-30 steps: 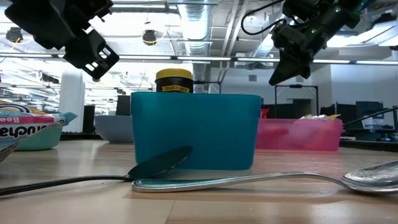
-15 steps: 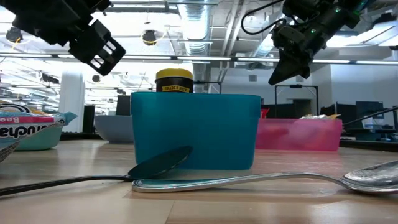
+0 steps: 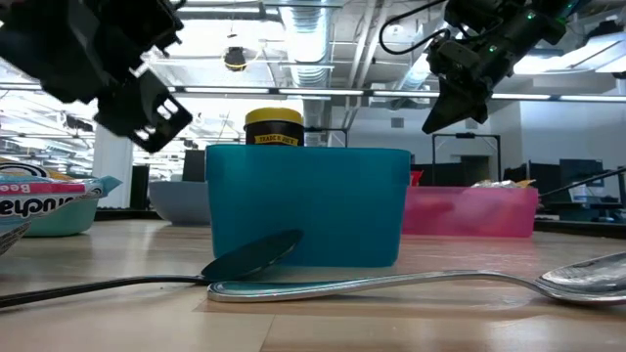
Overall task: Pick & Place Food Item
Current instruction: Put the light blue noodle pack into the red bin
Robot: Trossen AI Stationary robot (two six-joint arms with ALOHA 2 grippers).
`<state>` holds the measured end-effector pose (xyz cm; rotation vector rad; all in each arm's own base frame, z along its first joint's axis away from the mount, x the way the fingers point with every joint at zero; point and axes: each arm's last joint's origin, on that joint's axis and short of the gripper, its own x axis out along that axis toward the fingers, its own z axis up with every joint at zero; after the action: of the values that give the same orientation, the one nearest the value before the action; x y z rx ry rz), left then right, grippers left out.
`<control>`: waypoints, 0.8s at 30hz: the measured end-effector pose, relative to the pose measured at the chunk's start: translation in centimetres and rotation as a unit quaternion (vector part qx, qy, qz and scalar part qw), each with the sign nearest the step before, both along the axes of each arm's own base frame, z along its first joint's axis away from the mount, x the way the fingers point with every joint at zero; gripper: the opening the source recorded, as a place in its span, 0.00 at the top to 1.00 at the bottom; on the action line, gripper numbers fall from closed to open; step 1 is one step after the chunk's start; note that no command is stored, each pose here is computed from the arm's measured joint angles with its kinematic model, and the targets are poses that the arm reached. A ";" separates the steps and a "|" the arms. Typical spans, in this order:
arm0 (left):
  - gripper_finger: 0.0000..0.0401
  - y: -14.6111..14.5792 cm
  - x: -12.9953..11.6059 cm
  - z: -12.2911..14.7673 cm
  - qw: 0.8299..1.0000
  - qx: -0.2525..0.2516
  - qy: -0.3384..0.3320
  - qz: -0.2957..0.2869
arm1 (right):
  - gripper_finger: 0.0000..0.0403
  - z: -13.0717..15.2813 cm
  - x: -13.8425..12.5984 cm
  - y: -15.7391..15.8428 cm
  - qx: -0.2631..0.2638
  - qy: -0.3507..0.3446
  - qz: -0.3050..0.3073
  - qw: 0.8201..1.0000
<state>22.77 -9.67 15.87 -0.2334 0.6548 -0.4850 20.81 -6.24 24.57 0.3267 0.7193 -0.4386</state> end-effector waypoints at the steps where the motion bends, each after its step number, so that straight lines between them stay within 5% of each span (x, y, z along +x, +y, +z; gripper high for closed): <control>1: 0.64 0.0 0.1 -0.3 1.000 0.002 0.006 0.000 | 1.00 0.0 0.0 0.0 0.000 0.000 0.000 1.000; 14: 0.64 -0.2 0.1 -3.3 0.994 -0.006 0.106 0.005 | 1.00 0.0 0.0 0.0 0.001 0.000 -0.001 1.000; 24: 0.64 -0.1 0.2 -3.0 0.995 -0.010 0.098 0.008 | 1.00 0.0 0.0 0.0 0.000 0.001 0.000 1.000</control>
<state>22.99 -9.78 12.87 -0.3087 0.8399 -0.4567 20.80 -6.23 24.56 0.3262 0.7204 -0.4382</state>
